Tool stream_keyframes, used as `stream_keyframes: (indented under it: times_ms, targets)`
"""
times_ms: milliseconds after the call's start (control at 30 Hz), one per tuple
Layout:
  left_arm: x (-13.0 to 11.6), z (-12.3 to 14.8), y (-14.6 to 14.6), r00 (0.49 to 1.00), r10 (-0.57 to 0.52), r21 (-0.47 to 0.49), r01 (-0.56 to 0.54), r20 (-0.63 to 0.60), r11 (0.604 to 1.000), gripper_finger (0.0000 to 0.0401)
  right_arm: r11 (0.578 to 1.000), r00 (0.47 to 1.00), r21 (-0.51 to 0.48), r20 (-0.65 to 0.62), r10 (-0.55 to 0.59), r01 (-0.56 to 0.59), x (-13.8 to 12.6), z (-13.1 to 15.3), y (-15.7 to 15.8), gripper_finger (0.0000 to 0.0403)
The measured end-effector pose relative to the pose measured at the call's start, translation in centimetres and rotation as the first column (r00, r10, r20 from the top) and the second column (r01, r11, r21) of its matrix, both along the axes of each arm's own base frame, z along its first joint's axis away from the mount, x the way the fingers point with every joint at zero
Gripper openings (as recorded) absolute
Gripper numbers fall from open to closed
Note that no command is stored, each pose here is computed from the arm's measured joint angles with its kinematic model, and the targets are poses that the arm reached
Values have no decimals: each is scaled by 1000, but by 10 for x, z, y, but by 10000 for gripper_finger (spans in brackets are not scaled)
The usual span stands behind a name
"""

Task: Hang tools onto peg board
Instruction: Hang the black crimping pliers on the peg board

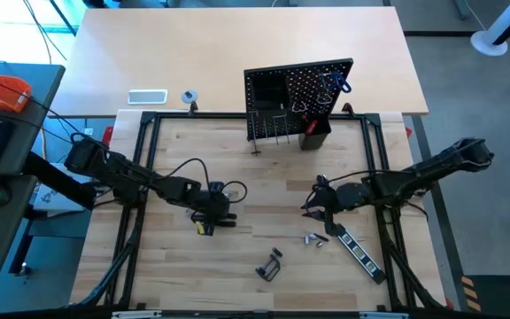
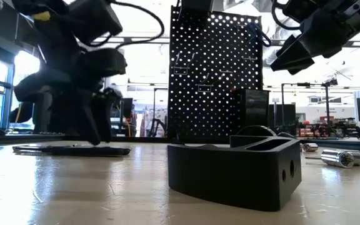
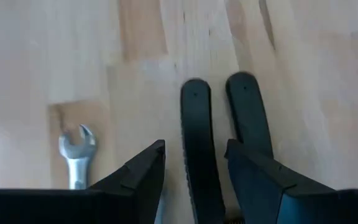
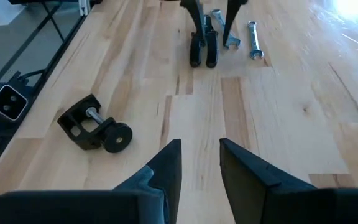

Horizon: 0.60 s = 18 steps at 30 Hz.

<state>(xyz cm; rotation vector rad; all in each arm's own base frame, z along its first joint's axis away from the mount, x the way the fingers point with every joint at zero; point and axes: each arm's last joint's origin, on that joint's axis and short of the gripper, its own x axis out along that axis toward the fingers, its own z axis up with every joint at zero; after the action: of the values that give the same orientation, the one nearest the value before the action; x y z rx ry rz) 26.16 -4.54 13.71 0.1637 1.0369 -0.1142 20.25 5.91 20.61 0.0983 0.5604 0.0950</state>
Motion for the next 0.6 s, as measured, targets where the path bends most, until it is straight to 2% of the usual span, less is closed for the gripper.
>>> stream_keyframes:
  times_ms: [267, 367, 500, 600]
  targets:
    - [7, -21, 3, 998, -9, -37, 6, -59, 999, 152, 1000, 1000, -22, 14, -14, 14, -2, 1, 5, 103]
    - [8, -21, 3, 999, -21, -19, 20, -46, 1000, 115, 999, 1000, -28, 19, -22, 22, -2, 1, 6, 103]
    - [8, -16, 3, 998, -57, -3, 57, -12, 998, 45, 999, 999, -25, 36, -24, 25, -1, 2, 6, 103]
    - [9, -12, 4, 998, -63, 16, 63, 12, 998, 45, 999, 999, -19, 46, -26, 26, 0, 3, 7, 103]
